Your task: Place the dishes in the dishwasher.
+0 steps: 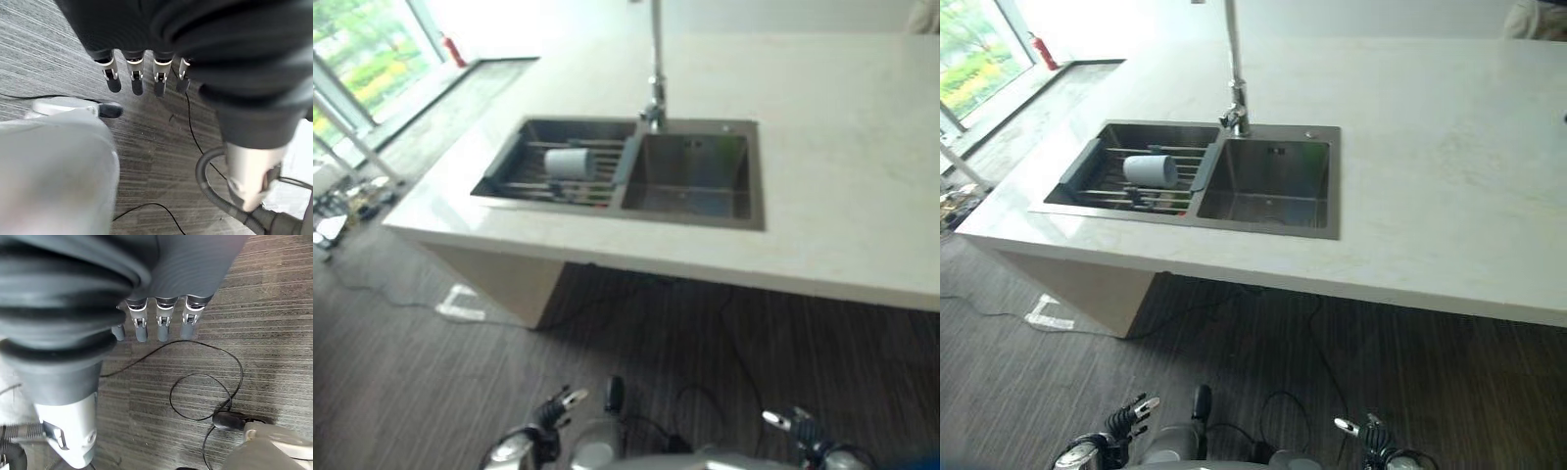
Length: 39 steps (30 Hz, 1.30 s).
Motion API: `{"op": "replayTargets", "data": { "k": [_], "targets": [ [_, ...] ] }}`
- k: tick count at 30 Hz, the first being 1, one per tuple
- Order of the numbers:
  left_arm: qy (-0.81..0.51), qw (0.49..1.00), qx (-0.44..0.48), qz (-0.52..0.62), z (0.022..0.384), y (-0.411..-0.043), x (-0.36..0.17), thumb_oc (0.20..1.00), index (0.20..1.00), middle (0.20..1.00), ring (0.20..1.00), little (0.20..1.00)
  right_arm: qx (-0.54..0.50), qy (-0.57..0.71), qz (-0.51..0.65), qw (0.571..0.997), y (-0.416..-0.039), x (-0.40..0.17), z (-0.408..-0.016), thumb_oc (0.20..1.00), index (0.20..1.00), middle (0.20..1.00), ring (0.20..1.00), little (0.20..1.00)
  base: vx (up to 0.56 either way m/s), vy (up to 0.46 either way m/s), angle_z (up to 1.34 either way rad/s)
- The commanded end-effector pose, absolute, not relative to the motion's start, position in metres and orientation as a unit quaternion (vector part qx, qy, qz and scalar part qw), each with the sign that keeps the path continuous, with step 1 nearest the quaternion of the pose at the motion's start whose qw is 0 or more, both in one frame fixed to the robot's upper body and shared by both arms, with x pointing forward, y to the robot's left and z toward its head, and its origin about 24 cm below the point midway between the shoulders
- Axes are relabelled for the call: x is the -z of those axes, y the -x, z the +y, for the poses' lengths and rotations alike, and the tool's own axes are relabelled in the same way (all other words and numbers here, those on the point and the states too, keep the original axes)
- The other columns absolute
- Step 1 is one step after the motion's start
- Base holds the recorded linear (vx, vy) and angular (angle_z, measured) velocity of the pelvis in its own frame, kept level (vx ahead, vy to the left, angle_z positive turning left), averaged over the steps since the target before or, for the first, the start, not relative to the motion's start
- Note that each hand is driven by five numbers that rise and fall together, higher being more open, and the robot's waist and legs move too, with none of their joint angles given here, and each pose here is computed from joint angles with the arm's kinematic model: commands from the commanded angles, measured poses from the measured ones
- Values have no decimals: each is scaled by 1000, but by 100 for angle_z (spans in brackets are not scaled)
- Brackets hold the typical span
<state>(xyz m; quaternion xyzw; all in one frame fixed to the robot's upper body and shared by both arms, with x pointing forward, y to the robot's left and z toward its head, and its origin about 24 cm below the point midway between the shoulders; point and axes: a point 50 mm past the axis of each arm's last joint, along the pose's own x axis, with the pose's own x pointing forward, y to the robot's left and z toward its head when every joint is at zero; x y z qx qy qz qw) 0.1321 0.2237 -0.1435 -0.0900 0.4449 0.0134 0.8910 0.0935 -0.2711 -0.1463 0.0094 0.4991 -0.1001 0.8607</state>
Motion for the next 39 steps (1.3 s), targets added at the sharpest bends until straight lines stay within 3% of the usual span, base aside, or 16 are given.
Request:
{"op": "replayTargets", "data": {
  "k": [1,7,12,20,30,39],
  "targets": [
    [65,913,-4,402,232,-157,130,1000,1000,1000,1000,1000,124,-32,475,871,-101,140,-280,1000,1000,1000,1000,1000,162,340,40],
    [56,914,-23,400,240,-160,128,1000,1000,1000,1000,1000,169,-69,487,854,-88,146,-278,1000,1000,1000,1000,1000,96,323,-12],
    [71,916,-62,391,252,-156,126,1000,1000,1000,1000,1000,146,-57,505,849,-87,150,-268,1000,1000,1000,1000,1000,9,148,-53],
    [56,921,-21,386,229,-163,127,1000,1000,1000,1000,1000,163,-29,475,864,-99,140,-285,1000,1000,1000,1000,1000,-3,-41,9],
    [58,908,5,414,226,-148,136,1000,1000,1000,1000,1000,211,-50,482,849,-88,138,-301,1000,1000,1000,1000,1000,138,443,-18],
    [69,905,-64,415,243,-143,134,1000,1000,1000,1000,1000,140,-37,493,858,-98,147,-269,1000,1000,1000,1000,1000,69,154,-16]
  ]
}}
